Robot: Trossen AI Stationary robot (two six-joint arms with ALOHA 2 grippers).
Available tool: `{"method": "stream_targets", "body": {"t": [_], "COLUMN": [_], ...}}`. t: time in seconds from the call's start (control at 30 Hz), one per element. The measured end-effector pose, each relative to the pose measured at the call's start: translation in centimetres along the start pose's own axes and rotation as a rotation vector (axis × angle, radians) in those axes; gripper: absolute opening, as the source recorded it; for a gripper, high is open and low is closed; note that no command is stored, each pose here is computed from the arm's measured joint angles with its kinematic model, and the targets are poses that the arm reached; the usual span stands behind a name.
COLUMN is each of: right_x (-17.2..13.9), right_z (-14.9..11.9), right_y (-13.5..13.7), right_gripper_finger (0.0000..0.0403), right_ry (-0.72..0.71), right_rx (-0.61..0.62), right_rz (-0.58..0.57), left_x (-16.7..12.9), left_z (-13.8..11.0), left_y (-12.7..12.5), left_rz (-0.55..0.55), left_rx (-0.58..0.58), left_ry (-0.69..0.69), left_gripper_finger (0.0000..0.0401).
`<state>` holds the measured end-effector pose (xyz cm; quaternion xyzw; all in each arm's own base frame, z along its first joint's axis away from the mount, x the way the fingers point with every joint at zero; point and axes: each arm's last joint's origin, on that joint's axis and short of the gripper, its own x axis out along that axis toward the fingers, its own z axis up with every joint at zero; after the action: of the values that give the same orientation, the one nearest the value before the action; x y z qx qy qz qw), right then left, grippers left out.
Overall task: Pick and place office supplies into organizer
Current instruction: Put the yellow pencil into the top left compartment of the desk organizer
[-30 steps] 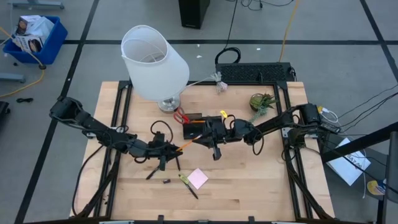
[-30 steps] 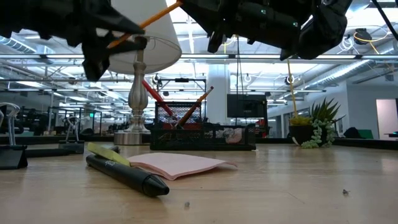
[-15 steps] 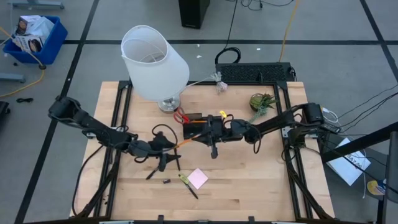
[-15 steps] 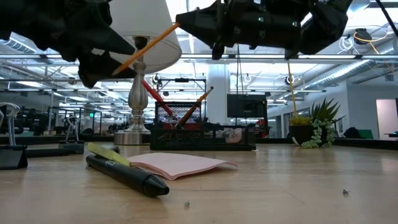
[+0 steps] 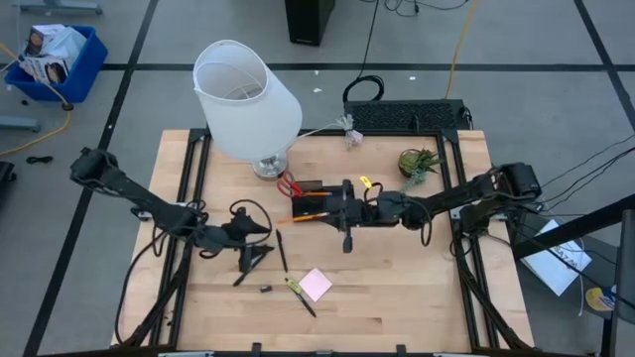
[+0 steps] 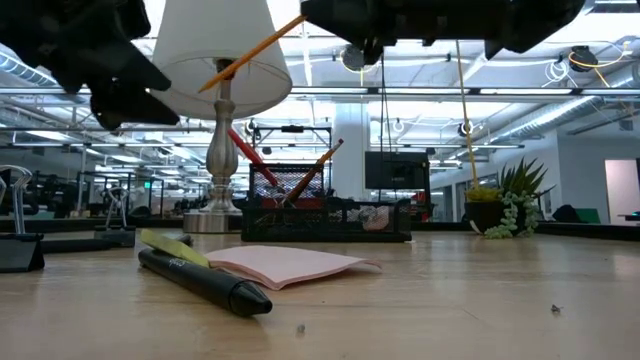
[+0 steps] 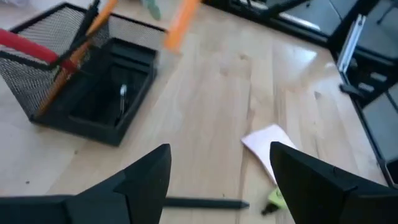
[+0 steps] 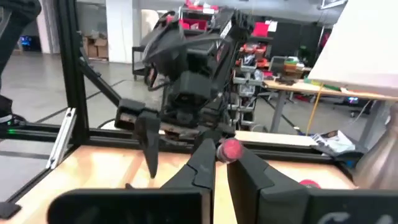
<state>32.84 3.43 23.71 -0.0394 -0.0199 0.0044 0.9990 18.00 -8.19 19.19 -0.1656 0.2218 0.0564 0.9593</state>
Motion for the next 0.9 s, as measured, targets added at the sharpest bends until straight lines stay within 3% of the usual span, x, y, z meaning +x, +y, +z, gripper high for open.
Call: {"method": "stream_targets", "body": {"t": [0.47,0.7,0.9], "right_x": [-0.3,0.5,1.7], "right_z": [-1.0,-0.3,2.2], "right_y": [-1.1,-1.4,-1.9], "right_gripper_finger": [0.0015,0.0015,0.0015], "right_ry": [0.207,0.356,0.459], "right_rx": [-0.181,-0.211,-0.193], "right_rz": [-0.321,-0.372,-0.384], "left_x": [-2.6,-2.9,-2.9], "left_z": [0.7,0.6,0.6], "left_y": [-0.7,-0.9,-0.8], "left_rz": [0.101,0.103,0.105], "left_rx": [0.043,0.025,0.001], "left_ry": [-0.190,-0.205,-0.201], "left_gripper_finger": [0.0274,0.0274,0.0274]}}
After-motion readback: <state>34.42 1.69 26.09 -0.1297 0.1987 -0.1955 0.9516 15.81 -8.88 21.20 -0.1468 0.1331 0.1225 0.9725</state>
